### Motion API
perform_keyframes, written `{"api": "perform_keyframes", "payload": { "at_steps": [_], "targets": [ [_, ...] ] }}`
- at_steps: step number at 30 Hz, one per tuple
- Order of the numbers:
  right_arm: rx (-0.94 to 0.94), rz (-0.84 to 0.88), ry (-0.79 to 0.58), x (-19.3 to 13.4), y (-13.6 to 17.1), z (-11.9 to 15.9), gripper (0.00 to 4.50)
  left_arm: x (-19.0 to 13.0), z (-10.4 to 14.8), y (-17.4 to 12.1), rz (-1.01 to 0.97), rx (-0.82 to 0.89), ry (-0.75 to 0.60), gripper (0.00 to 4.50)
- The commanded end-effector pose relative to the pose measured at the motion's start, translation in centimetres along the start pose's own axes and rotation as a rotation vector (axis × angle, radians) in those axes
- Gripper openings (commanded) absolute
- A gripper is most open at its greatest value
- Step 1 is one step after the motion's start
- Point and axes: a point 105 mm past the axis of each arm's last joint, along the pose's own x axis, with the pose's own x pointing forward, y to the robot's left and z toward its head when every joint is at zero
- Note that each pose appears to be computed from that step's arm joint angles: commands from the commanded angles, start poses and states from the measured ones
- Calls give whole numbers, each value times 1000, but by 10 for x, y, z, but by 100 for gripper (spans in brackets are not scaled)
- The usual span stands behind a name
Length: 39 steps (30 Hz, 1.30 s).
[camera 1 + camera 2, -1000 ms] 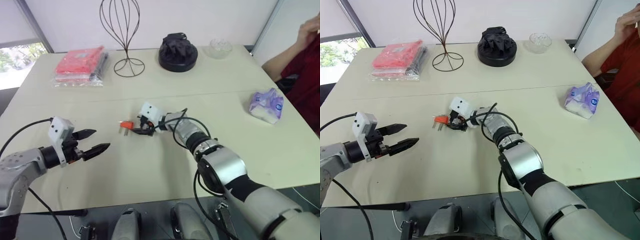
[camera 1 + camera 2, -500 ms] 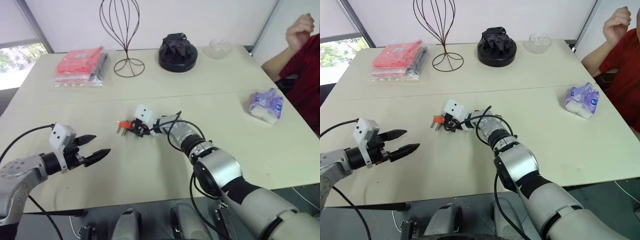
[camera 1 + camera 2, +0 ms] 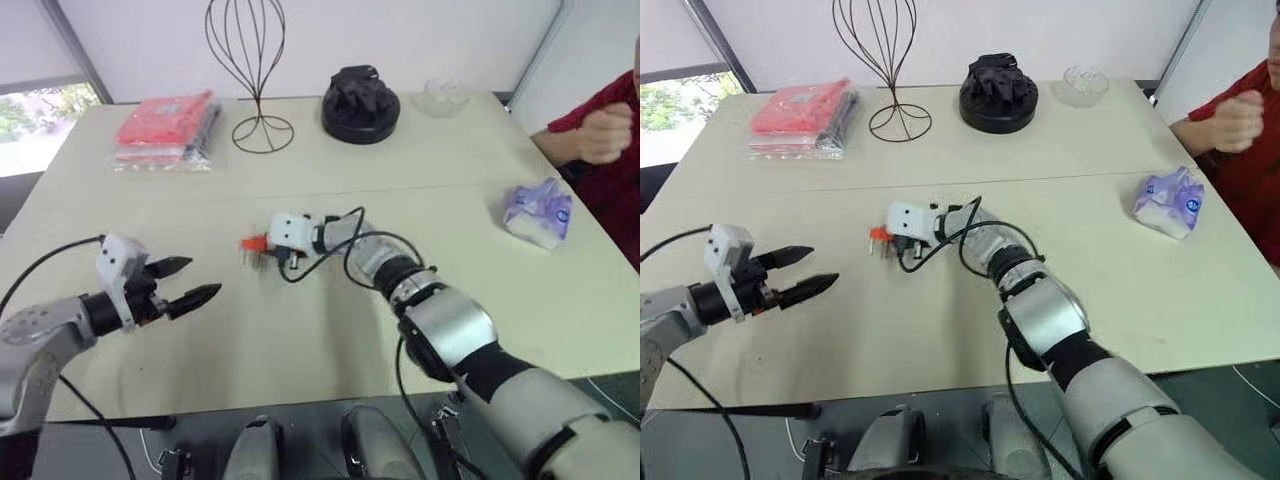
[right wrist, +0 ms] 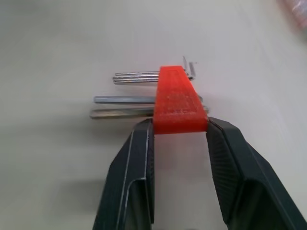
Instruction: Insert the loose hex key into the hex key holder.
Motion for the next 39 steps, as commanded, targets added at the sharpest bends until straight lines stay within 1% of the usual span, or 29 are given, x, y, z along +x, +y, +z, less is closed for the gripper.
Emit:
{"api": "perform_keyframes", "payload": {
  "at_steps": [1, 3, 5, 7, 9, 12, 15, 20, 22, 30, 39],
  "targets": [
    [-463, -158, -115, -32, -58, 51, 97, 2, 38, 16, -62, 25, -83, 450],
    [-645, -204, -144, -51, -69, 62, 97, 10, 54, 22, -111, 29, -113, 450],
    [-748, -228, -159, -70, -75, 64, 97, 22, 66, 29, -145, 41, -138, 450],
    [-842, -210, -160, -87, -76, 63, 97, 36, 74, 32, -187, 51, -154, 450],
    [-923, -198, -173, -99, -77, 68, 97, 48, 79, 30, -231, 59, -168, 450],
    [-1015, -214, -217, -121, -83, 83, 97, 75, 89, 17, -339, 58, -210, 450],
    [-1023, -224, -208, -129, -88, 85, 97, 91, 98, 2, -441, 35, -256, 450],
    [-983, -274, -182, -135, -97, 83, 97, 112, 101, -19, -563, 38, -261, 450],
    [-956, -298, -179, -137, -101, 82, 97, 119, 108, -23, -596, 26, -281, 450],
    [-887, -345, -183, -139, -104, 80, 97, 136, 128, -24, -608, 26, -337, 450],
    [-852, -359, -206, -135, -99, 82, 97, 149, 135, -27, -610, 2, -383, 450]
  ]
}}
